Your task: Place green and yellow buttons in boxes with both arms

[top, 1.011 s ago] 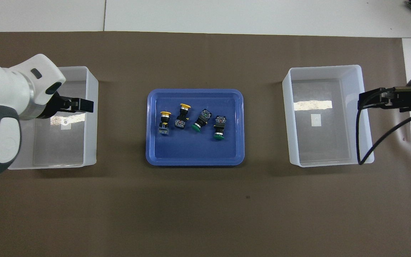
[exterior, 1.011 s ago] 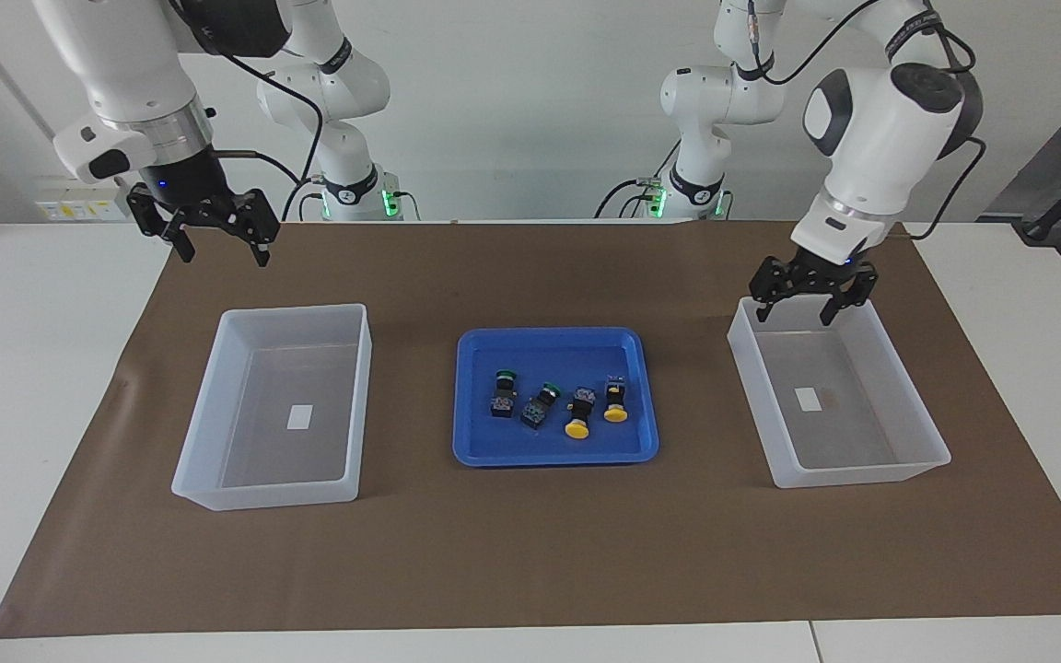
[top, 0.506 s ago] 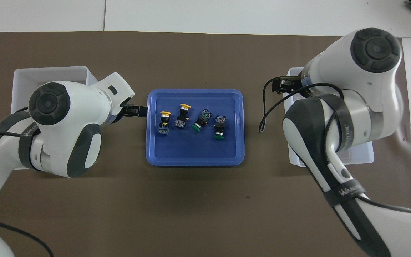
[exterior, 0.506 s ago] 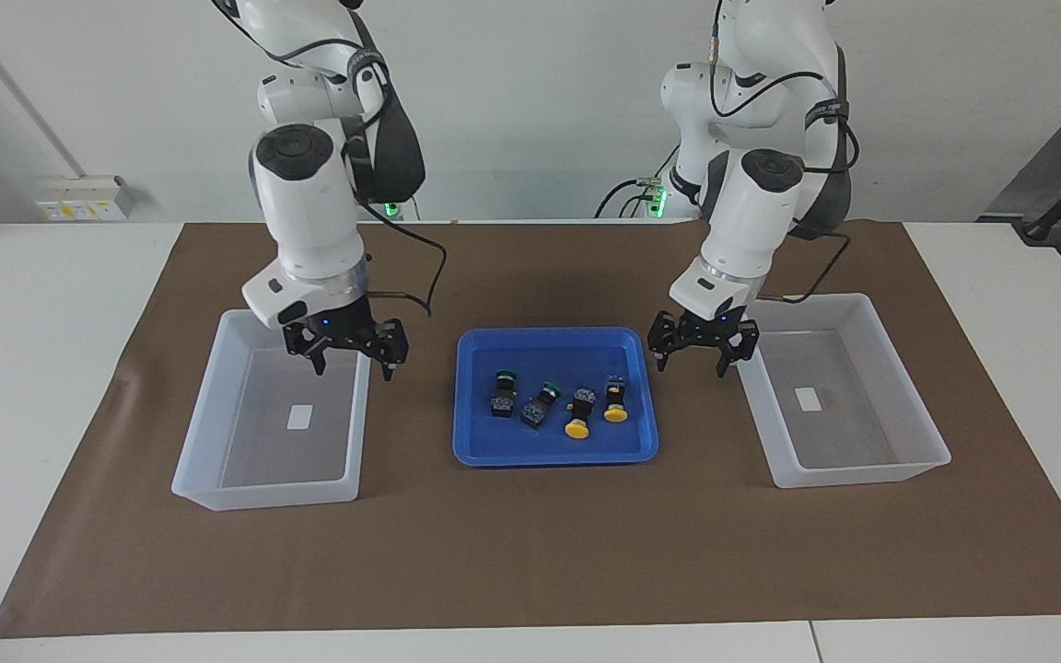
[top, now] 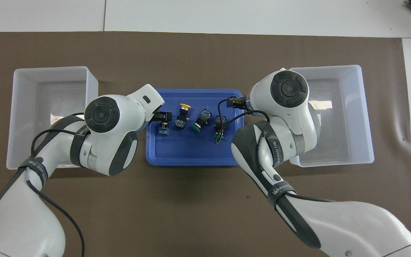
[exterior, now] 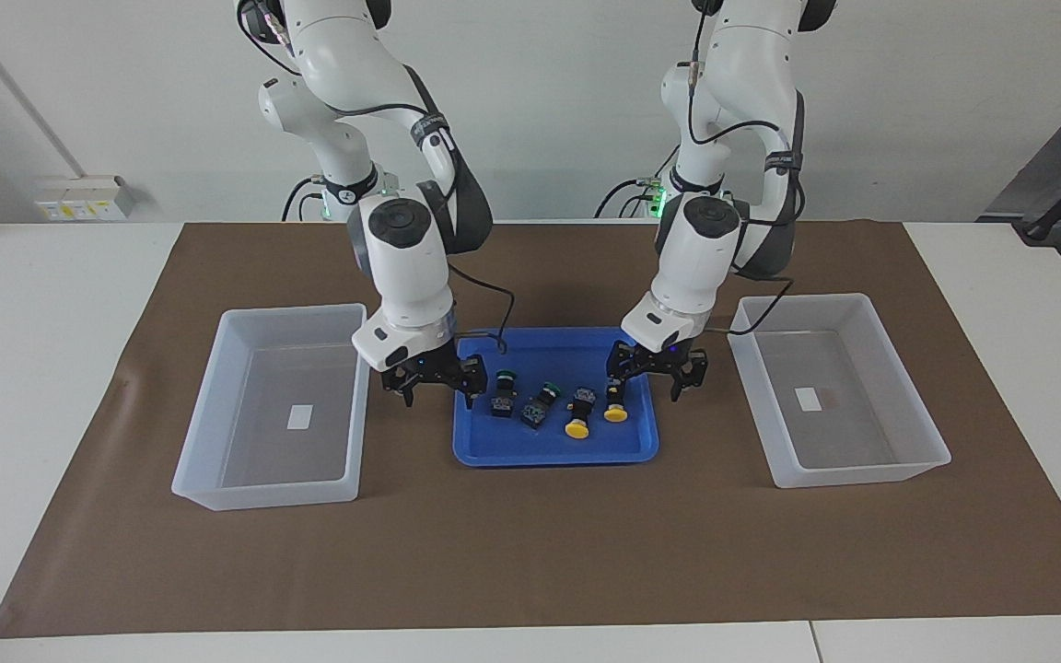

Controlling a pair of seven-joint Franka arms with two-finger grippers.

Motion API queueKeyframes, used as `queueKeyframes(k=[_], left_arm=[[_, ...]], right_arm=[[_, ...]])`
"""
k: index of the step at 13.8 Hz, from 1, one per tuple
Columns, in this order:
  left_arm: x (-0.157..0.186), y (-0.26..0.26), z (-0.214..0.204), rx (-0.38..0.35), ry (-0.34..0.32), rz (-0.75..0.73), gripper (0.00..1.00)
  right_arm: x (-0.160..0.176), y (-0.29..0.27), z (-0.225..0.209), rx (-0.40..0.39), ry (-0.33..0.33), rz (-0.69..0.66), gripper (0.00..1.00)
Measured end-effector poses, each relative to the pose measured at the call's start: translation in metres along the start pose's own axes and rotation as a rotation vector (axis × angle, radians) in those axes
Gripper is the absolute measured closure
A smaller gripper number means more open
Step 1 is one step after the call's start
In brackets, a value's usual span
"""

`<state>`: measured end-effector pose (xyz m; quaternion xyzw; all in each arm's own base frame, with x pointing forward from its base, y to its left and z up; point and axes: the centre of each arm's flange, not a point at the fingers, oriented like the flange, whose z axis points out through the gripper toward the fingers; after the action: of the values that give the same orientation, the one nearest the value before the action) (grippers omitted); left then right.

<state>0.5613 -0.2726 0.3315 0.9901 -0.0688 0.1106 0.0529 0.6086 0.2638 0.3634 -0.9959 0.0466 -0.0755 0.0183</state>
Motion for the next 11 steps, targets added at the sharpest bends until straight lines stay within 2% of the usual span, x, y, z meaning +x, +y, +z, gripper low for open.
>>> queueKeyframes(k=[2,3,5,10,11], left_arm=[[-0.005,0.011,0.012,-0.004,-0.002,-0.011,0.18],[-0.005,0.014,0.011,-0.005,0.000,-0.019,0.18],[-0.009,0.023,0.012,-0.007,-0.005,-0.026,0.38],[-0.021,0.025,0.022,0.006,-0.047,-0.026,0.46],[-0.024,0.026,0.023,0.012,-0.064,-0.024,0.51]], right_arm=[[-0.013,-0.017,0.008,0.002,-0.004,0.003,0.00],[-0.018,-0.022,0.011,0.003,-0.004,0.001,0.00],[-0.028,-0.026,0.021,0.012,0.005,-0.009,0.00],[-0.049,-0.038,0.039,0.055,0.004,-0.011,0.00],[-0.051,-0.042,0.039,0.059,0.000,-0.015,0.00]])
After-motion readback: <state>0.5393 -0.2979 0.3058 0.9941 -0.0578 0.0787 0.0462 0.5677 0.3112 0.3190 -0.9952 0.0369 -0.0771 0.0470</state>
